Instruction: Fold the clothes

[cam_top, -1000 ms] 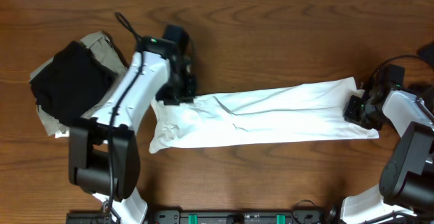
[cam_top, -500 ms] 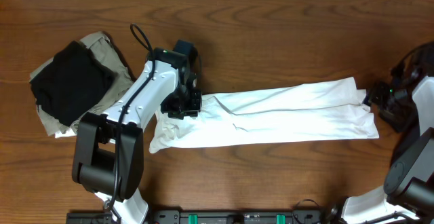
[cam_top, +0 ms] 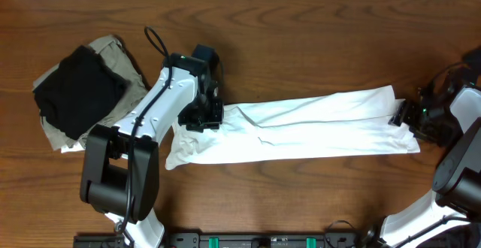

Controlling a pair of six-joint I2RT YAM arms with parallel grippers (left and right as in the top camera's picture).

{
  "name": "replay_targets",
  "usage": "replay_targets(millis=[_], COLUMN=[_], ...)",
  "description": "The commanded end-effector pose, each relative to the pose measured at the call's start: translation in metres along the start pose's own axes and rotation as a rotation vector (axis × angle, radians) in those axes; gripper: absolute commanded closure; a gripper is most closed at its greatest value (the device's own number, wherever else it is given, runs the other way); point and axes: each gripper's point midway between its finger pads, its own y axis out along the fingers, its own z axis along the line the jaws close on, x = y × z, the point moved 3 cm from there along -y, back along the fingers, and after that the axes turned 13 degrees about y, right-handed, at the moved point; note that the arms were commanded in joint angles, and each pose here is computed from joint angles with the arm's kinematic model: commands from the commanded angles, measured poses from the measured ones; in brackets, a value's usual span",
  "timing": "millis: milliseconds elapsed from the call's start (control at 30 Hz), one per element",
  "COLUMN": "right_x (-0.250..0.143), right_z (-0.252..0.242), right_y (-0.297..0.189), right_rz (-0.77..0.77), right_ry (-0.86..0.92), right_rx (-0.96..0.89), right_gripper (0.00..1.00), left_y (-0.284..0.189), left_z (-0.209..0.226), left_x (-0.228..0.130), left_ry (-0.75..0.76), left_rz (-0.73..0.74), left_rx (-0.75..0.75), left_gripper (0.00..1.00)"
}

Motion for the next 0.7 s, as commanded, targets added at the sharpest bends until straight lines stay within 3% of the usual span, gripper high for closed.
replay_targets(millis=[0, 200, 300, 500, 667], right_x=[-0.008, -0.008, -0.007, 0.002, 0.027], right_z=[0.003, 0.006, 0.007, 0.014, 0.009], right_y=[0.020, 0.020, 0.019, 0.002, -0.044], right_rz=[0.070, 0.070, 0.067, 0.018, -0.128], right_ry=[-0.003, -0.003, -0.004, -0.014, 0.008], right_rx=[0.049, 0.069, 0.077, 0.102, 0.043], right_gripper=[0.42, 0.83, 0.96, 0.99, 0.99], left_y=[0.004, 0.004, 0.004, 0.001, -0.020], left_z=[0.001, 0.001, 0.001, 0.000, -0.004], left_x=[-0.002, -0.002, -0.002, -0.002, -0.001], left_ry=[-0.013, -0.013, -0.013, -0.013, 0.004], left_rz=[0.019, 0.019, 0.019, 0.017, -0.026], left_rx=[-0.001, -0.001, -0.001, -0.001, -0.004], left_gripper=[0.64, 0.64, 0.64, 0.64, 0.64])
